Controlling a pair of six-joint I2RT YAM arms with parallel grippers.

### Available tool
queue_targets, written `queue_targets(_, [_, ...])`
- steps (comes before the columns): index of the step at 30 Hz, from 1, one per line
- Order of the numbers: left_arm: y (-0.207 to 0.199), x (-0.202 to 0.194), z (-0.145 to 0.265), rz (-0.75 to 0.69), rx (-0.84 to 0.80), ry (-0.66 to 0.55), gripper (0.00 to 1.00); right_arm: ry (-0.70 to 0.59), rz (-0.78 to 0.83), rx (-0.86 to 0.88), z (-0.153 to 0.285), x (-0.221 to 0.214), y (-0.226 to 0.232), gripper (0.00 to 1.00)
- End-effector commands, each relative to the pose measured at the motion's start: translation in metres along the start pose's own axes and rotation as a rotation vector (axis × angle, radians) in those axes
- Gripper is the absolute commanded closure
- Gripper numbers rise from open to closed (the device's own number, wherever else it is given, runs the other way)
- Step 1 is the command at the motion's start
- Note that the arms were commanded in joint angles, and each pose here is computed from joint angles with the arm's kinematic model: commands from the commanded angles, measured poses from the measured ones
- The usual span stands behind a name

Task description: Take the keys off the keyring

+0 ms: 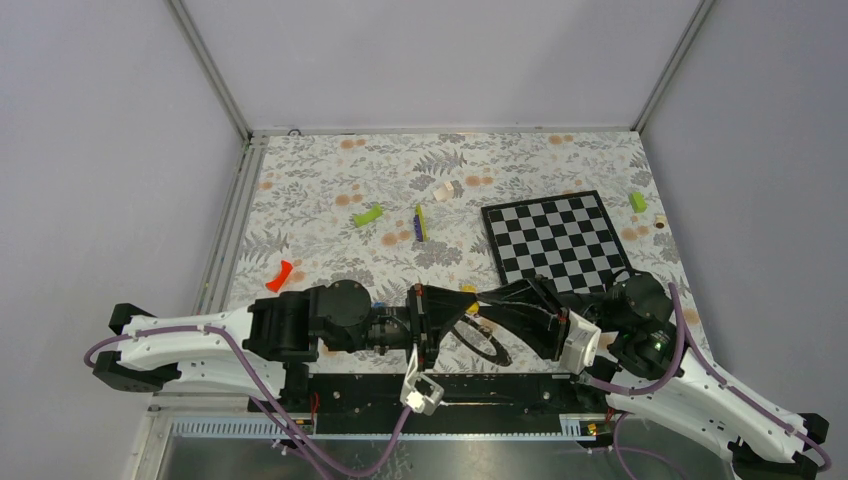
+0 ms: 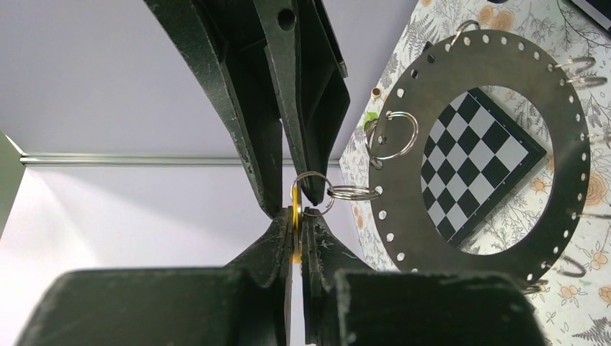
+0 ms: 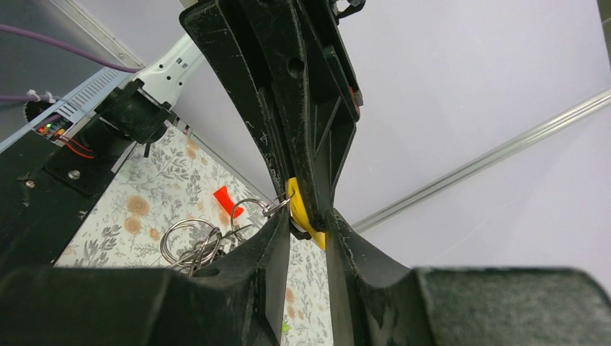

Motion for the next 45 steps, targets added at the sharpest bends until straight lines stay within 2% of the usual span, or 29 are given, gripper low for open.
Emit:
queue_targets(1, [0.04, 0.02, 0.01, 0.014, 0.145, -0.083, 1.0, -0.007, 0.043, -0.037, -0.004, -0.002, -0.009, 0.71])
queue_targets(8, [0.039, 0.019, 0.008, 0.021, 0.144, -0.079, 1.0, -0.037, 0.031, -0.008, -0.007, 0.002, -0.006, 0.85])
queue_targets(12, [0.037, 0.019, 0.007, 0.026, 0.142, -0.079, 1.0, -0.042, 0.018, 0.007, -0.007, 0.003, -0.003, 1.0])
queue_targets(20, [0.037, 0.013, 0.009, 0.044, 0.155, -0.048, 0.99, -0.046, 0.008, 0.005, -0.004, 0.005, 0.0, 1.0])
queue_targets(23, [0.039, 0.012, 0.01, 0.054, 0.172, -0.046, 0.99, -0.053, 0.006, -0.013, -0.003, 0.007, -0.002, 0.8])
queue_targets(24, [0.039, 0.012, 0.01, 0.053, 0.174, -0.047, 0.99, -0.058, 0.006, -0.017, -0.003, 0.008, -0.002, 0.78])
queue_targets(31, [0.037, 0.012, 0.007, 0.057, 0.167, -0.044, 0.99, -0.081, 0.005, -0.009, -0.005, 0.012, -0.004, 0.69])
queue_targets(41, [0.035, 0.01, 0.005, 0.074, 0.165, -0.038, 0.99, -0.083, 0.004, -0.013, -0.004, 0.013, -0.004, 0.72])
queue_targets(45, [0.034, 0.009, 0.004, 0.082, 0.163, -0.036, 0.99, -0.086, 0.009, -0.028, -0.003, 0.014, -0.006, 0.63])
Point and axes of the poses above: each gripper's point midway between its finger pads, its own z axis back along the fingers, its own y axis along the line the jaws close on, x = y × z, the point moved 2 cm from there along z, back along the fingers, and after that the axes turned 8 degrees about z, right-handed, at the moved point
